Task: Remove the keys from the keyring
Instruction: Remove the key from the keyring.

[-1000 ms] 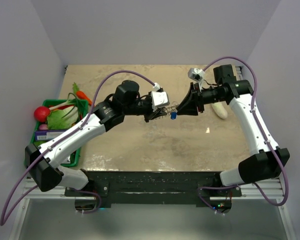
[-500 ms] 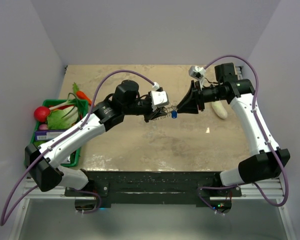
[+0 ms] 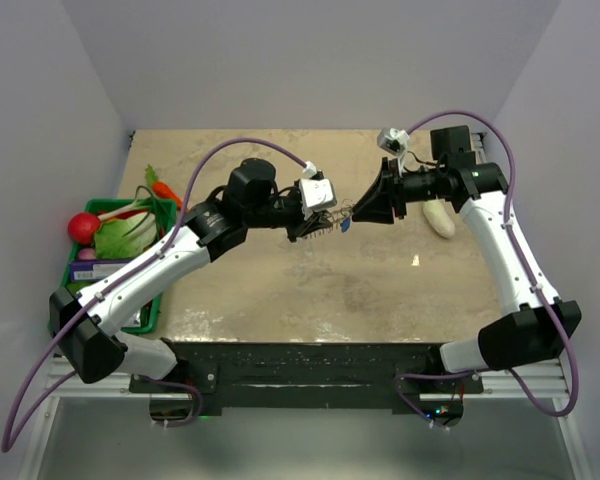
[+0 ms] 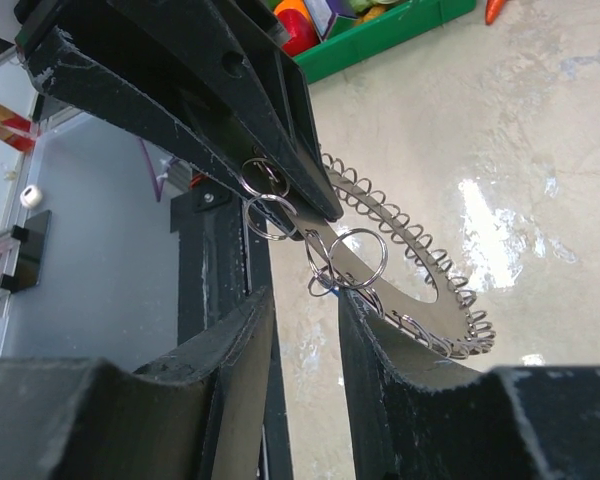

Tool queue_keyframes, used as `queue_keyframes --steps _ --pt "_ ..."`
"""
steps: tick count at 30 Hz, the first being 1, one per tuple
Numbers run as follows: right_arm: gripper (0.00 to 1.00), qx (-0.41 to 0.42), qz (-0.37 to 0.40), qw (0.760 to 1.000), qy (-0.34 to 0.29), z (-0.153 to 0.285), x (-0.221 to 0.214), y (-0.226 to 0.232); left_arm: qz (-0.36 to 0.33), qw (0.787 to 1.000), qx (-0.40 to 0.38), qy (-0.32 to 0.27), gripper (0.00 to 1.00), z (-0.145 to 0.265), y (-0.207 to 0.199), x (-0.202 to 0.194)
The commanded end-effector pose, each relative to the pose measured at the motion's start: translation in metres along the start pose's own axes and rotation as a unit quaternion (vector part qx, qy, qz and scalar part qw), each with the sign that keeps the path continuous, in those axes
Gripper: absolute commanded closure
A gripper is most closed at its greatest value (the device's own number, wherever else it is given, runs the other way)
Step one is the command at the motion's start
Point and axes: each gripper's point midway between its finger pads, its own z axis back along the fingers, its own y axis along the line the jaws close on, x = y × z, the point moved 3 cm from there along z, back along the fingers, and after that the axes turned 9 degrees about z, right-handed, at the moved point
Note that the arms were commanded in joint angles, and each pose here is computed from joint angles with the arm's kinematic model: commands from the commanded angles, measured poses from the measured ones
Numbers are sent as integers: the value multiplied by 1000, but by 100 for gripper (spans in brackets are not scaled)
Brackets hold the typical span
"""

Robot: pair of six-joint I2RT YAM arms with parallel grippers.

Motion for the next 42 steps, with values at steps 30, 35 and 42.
queue_keyframes --steps 30,35,42 --pt "61 -4 80 996 -28 8 30 22 -11 999 -32 -40 100 0 -11 22" --pt "60 -1 80 996 -32 9 31 27 -10 999 -29 -41 100 -1 -10 22" --pt "60 17 57 998 -10 6 10 26 -11 999 -22 -45 100 2 -8 26"
